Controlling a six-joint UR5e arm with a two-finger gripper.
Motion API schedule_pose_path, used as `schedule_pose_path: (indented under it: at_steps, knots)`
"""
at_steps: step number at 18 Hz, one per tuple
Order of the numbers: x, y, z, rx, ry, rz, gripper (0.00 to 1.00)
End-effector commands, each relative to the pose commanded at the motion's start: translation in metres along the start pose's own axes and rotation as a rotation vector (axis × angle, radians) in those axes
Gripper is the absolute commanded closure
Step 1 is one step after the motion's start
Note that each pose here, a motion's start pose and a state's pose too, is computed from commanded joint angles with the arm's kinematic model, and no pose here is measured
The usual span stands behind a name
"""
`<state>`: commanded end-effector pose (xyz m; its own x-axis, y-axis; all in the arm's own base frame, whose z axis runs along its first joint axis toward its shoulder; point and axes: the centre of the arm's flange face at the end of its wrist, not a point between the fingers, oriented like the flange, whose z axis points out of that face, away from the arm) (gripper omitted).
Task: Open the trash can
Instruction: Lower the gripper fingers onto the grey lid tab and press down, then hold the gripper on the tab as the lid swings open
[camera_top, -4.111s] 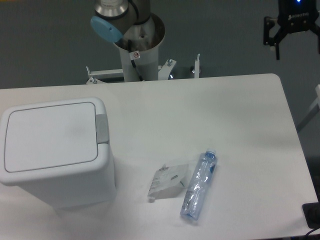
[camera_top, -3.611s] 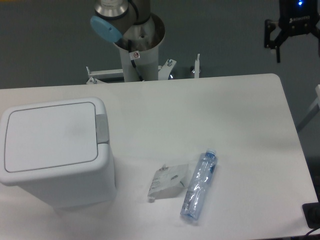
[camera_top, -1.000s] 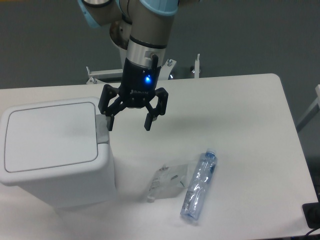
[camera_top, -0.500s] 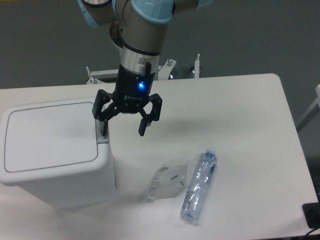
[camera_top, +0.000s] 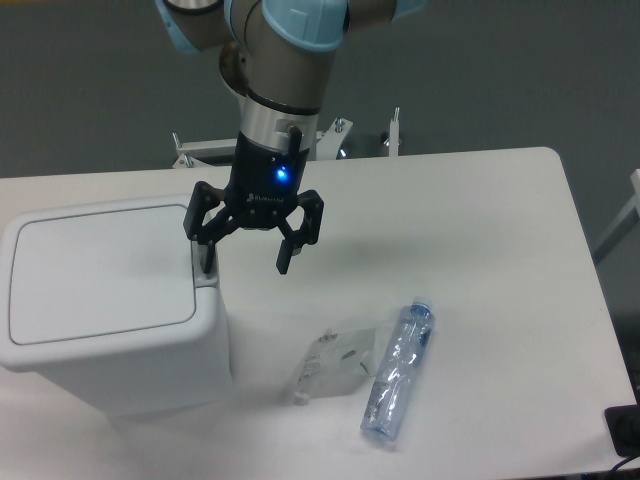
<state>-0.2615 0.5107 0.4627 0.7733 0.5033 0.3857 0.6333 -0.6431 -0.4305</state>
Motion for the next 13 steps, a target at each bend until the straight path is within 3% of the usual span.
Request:
schedule_pose_path:
  at_steps: [13]
  knots:
    - [-0.0015,-0.0009,0.0028,0.006,-0.002,0.003,0.00]
